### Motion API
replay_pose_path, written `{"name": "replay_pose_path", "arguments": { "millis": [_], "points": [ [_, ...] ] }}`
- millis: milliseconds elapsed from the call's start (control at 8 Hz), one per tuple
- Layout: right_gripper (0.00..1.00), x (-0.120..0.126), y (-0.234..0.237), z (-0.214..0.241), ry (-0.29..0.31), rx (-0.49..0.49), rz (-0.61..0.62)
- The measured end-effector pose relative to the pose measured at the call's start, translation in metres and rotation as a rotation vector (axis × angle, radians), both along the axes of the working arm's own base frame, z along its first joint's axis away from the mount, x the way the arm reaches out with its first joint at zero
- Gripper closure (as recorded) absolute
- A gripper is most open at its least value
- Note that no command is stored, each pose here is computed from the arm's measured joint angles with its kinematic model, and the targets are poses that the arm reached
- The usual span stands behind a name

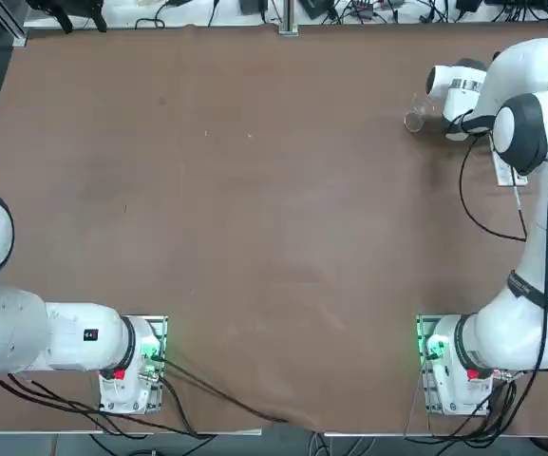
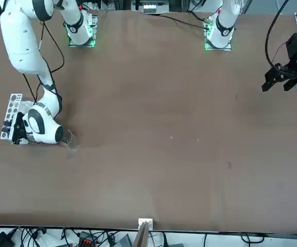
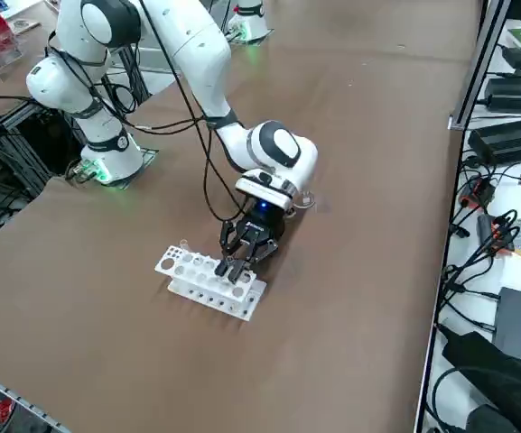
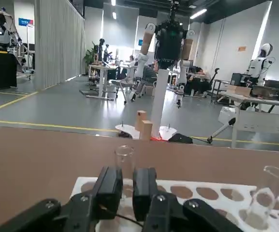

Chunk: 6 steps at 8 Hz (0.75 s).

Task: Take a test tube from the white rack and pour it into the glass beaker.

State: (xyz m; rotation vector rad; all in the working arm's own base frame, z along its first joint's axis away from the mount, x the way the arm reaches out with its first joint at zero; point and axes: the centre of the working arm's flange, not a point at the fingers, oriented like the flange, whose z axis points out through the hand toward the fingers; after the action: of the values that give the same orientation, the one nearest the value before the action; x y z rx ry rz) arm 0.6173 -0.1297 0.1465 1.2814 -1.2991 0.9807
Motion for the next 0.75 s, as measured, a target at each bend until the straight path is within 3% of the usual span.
{"name": "replay_pose_path", "arguments": {
  "millis": [750],
  "points": [
    [0.81,0.003,-0.003,0.012,-0.004,-0.045,-0.030]
  ]
}}
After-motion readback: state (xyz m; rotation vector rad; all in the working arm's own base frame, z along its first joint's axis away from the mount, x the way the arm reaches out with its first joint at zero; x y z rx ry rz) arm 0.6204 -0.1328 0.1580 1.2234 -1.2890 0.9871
